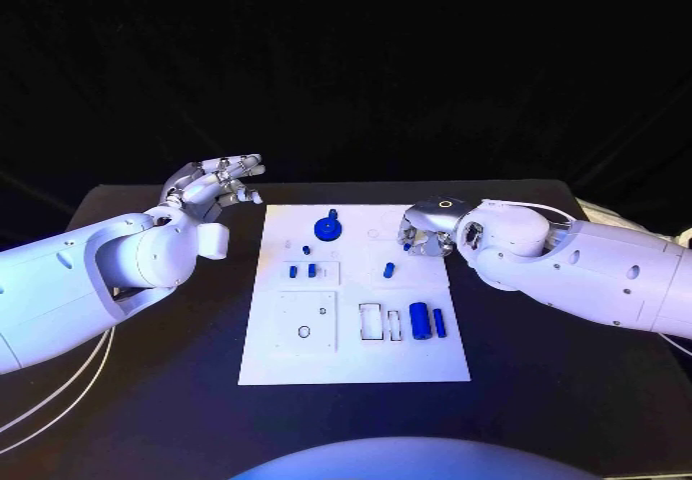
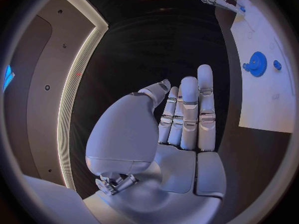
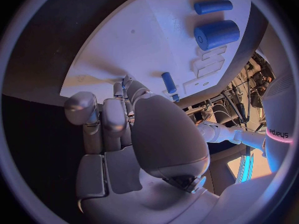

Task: Assemble the parts on the task board

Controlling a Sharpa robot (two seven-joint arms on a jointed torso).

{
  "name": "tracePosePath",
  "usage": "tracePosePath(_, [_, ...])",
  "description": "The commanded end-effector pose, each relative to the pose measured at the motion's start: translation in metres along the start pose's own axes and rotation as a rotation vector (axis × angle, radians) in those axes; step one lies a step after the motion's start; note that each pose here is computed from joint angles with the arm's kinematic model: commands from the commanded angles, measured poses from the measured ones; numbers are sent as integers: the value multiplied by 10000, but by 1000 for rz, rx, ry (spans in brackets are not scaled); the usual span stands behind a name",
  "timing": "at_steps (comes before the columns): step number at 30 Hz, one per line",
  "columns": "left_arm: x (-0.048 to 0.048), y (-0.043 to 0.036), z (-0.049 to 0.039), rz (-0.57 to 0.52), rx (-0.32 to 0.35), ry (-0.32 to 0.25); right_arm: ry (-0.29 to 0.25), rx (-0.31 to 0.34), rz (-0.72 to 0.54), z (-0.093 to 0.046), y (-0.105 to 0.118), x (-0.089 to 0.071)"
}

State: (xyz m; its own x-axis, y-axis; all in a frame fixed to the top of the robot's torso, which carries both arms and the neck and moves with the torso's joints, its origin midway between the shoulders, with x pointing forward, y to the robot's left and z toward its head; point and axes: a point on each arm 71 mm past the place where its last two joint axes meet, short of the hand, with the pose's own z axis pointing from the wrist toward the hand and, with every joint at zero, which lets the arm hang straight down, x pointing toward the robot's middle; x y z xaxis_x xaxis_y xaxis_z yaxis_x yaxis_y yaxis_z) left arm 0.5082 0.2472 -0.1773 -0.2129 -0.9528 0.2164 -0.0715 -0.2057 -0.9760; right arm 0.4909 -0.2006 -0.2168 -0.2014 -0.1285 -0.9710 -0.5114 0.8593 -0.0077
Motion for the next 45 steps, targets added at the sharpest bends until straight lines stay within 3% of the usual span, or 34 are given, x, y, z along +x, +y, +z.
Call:
tracePosePath(1, [21,-9,-3,-24,9,18,29,7,-33,15,3,39])
tracePosePath(17, [-8,-8,-6,-23,4,15,85,8,-33,65,16,169])
tracePosePath(27, [-16,-3,-2,-22,-1,12,-29,10,19,17,31,77])
tracePosePath(35, [-40,2,7,-21,-4,7,-123,31,119,-55,-25,-103])
tracePosePath(45, [-52,9,14,-19,-11,4,-157,9,176,-151,66,-244])
